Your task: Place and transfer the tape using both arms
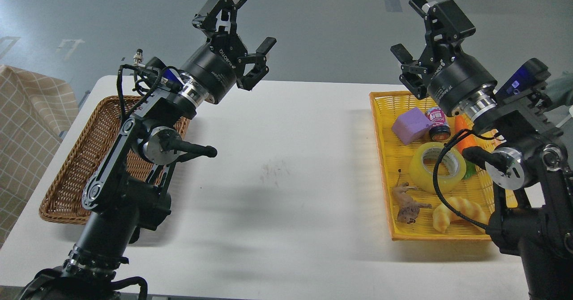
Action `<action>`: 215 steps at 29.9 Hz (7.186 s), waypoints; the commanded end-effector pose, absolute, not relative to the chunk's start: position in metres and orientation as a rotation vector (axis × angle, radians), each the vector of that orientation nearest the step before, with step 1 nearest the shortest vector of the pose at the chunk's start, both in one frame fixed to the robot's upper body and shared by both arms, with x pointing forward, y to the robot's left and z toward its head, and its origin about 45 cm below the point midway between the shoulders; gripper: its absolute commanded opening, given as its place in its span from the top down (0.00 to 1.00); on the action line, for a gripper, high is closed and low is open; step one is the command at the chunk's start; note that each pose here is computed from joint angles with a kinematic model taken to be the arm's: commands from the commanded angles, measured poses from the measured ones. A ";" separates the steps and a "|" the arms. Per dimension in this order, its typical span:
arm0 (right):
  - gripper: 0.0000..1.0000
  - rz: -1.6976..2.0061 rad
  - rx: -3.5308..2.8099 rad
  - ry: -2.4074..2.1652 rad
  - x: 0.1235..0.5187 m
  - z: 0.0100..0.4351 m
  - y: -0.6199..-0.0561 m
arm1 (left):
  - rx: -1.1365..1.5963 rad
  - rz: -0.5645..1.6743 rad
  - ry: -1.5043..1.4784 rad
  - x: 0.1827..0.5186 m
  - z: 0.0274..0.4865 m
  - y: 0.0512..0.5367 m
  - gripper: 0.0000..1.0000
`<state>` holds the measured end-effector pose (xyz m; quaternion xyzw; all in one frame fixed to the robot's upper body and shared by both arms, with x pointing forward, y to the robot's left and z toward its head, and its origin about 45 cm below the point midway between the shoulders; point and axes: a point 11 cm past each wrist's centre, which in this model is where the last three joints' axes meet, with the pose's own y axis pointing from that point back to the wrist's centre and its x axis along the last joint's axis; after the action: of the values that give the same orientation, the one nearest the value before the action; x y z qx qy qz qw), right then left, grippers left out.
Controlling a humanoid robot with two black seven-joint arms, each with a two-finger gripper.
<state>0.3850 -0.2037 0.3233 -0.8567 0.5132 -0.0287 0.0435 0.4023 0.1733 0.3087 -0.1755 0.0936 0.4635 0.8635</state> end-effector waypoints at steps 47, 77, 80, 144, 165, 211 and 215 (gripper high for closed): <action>0.00 0.041 -2.565 1.702 0.374 0.288 -0.223 | -0.391 1.034 0.221 0.399 0.299 0.190 0.01; 0.00 0.116 -2.413 1.898 0.352 0.271 -0.280 | -0.397 1.039 0.218 0.394 0.299 0.192 0.01; 0.00 0.141 -2.416 1.911 0.349 0.265 -0.282 | -0.400 1.035 0.212 0.394 0.302 0.192 0.01; 0.01 -2.232 -2.634 1.904 0.340 0.307 -0.383 | -0.343 1.107 0.180 0.380 0.288 0.235 0.01; 0.01 -2.350 -3.042 1.549 0.323 0.211 -0.402 | -0.343 1.111 0.196 0.374 0.282 0.235 0.01; 0.21 -1.868 -3.584 1.356 0.348 0.124 -0.374 | -0.337 1.134 0.216 0.371 0.273 0.241 0.01; 0.27 -1.859 -3.596 1.370 0.347 0.122 -0.378 | -0.337 1.135 0.216 0.371 0.273 0.241 0.01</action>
<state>0.3475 -0.3757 0.1234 -0.7113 0.2700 -0.3697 -0.5334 0.3709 0.2408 0.2735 -0.1586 0.1014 0.5333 0.8247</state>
